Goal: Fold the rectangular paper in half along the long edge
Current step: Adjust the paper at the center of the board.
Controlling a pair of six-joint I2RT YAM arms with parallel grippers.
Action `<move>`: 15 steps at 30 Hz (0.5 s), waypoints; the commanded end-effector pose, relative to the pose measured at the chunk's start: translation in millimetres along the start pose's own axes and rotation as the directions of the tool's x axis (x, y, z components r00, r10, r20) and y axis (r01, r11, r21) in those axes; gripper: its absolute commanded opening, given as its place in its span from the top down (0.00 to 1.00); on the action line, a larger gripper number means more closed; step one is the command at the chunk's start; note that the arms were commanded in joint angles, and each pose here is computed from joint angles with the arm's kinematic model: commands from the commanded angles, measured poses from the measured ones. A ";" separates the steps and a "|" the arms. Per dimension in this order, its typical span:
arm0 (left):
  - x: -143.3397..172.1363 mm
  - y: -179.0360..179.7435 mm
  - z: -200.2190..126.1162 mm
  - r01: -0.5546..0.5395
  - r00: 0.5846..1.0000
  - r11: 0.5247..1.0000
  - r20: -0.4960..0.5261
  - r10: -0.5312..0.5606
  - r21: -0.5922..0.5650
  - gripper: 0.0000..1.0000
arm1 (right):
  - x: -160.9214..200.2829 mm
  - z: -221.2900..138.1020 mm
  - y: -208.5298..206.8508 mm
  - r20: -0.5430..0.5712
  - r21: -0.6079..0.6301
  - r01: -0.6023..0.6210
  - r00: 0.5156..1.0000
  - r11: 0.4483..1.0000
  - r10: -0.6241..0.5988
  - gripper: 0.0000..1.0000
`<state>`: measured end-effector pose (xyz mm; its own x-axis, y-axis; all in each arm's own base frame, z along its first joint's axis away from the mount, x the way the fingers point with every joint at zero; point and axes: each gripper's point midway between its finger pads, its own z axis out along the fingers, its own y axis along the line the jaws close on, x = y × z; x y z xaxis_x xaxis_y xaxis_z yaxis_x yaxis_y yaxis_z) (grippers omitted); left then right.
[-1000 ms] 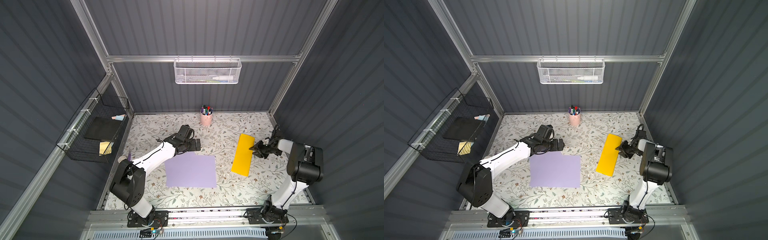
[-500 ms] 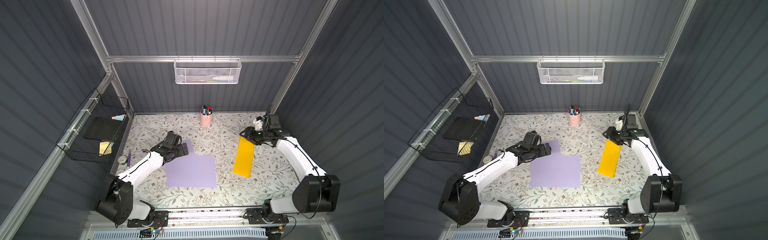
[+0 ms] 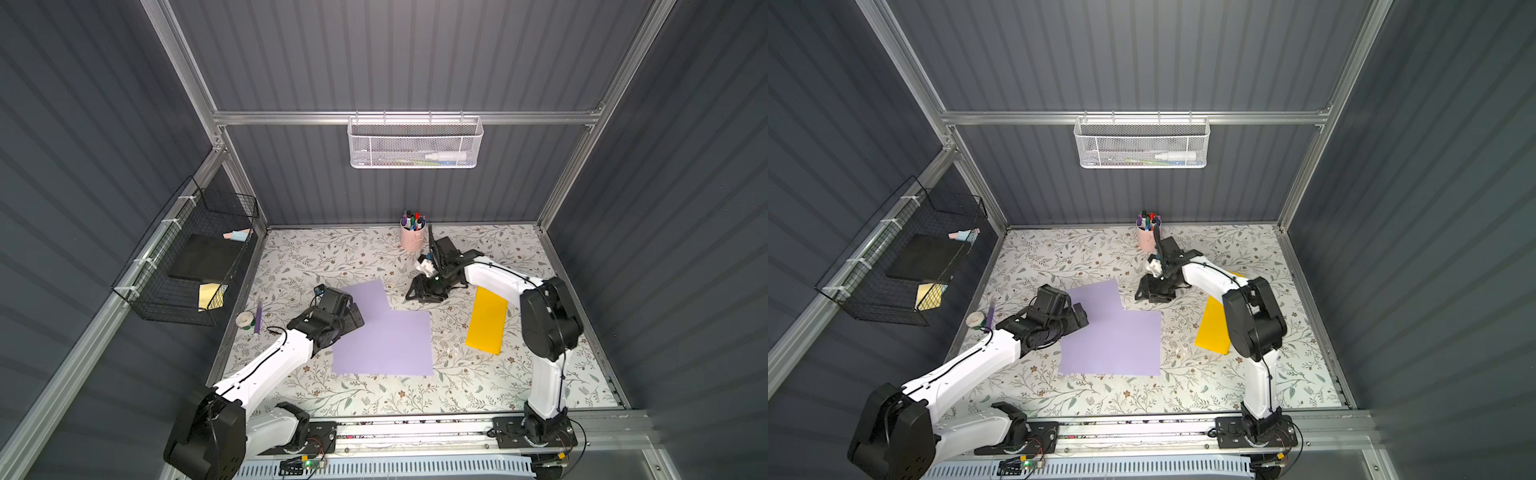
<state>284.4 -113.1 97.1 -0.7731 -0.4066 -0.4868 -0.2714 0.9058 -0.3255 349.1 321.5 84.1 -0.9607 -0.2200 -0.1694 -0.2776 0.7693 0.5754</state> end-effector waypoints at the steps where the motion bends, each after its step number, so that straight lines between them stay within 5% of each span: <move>1: 1.0 9.6 -2.6 0.038 0.999 0.999 0.006 -0.037 -0.029 0.01 | 6.9 13.4 -44.7 -0.085 0.160 -0.002 0.996 0.987 0.016 0.44; 11: 11.6 3.3 11.9 0.027 0.998 1.000 -0.049 -0.028 -0.004 0.02 | 27.5 7.2 -86.4 -0.087 0.336 -0.039 0.994 0.941 0.072 0.42; 15: 14.5 -18.3 20.1 0.015 0.995 0.997 -0.100 -0.008 0.078 0.15 | 43.0 19.2 -90.1 -0.131 0.312 -0.069 0.985 0.947 0.115 0.42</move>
<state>282.7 -123.9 76.2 -0.8086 -0.4111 -0.4209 -0.2777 0.8973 -0.3430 350.2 264.7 22.8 -0.9757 -0.2090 -0.0653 -0.2187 0.9169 0.3340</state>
